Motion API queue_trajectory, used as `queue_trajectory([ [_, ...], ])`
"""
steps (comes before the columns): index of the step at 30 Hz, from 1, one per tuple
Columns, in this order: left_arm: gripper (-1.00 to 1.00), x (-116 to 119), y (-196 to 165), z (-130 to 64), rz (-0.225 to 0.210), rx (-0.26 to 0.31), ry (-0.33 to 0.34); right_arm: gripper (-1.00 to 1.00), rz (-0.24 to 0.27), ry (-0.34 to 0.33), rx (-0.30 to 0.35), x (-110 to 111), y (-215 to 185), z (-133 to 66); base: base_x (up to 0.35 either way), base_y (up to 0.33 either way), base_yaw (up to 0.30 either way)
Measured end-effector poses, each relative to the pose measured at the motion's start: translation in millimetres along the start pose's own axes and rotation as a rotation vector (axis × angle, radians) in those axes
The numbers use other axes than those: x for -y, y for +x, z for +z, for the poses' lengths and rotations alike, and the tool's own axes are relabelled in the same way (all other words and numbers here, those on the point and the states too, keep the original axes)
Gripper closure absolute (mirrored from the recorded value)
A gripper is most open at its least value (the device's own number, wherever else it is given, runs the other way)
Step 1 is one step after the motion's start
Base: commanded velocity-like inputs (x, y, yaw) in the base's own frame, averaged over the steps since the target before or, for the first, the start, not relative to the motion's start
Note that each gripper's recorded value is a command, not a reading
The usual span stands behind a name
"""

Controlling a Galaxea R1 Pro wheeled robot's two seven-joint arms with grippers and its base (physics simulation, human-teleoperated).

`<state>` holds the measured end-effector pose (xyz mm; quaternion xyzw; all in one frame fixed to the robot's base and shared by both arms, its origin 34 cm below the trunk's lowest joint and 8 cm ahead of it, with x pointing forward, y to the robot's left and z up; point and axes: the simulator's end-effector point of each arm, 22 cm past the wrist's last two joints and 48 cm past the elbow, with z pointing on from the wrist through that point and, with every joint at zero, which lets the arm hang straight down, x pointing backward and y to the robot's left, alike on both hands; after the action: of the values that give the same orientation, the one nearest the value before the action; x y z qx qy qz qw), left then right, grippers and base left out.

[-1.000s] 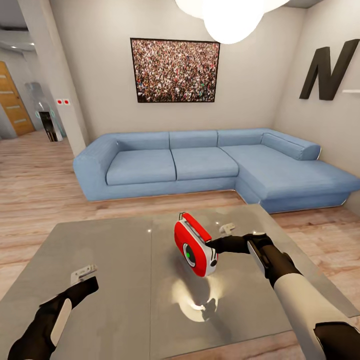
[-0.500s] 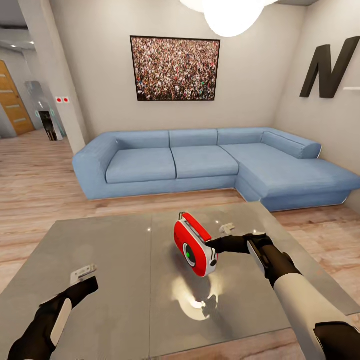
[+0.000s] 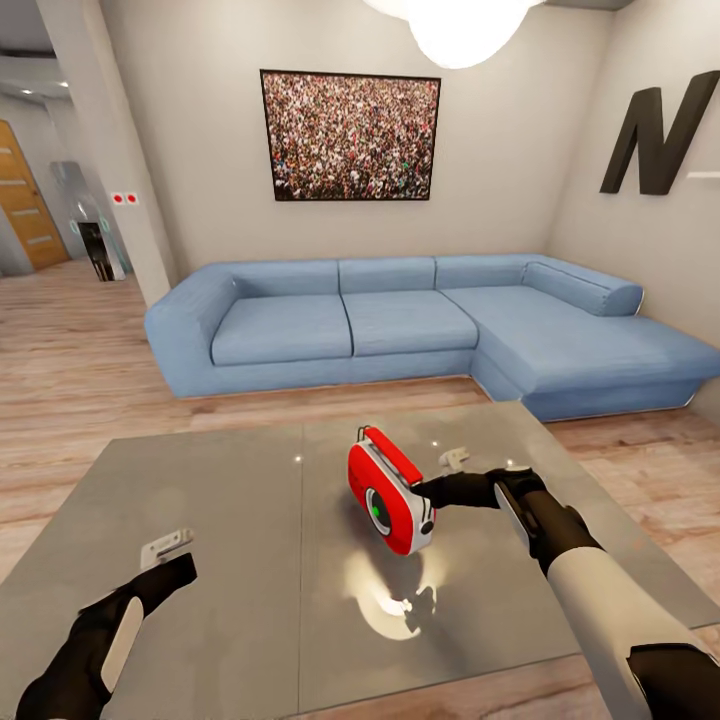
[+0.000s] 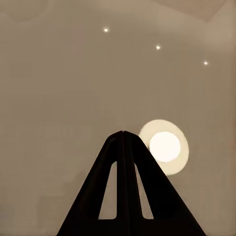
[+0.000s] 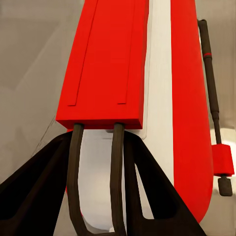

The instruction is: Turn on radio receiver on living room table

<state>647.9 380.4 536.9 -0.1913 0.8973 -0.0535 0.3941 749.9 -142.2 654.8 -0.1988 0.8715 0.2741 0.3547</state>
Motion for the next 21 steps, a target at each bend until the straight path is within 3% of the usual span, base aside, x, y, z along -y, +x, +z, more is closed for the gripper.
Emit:
queue_trajectory([
  [21,1.0,-0.8,12.8,8.4,0.001,-0.001,0.004,1.0,0.011,-0.006,0.008,2.3,10.0,6.9,0.0,0.0,0.0],
])
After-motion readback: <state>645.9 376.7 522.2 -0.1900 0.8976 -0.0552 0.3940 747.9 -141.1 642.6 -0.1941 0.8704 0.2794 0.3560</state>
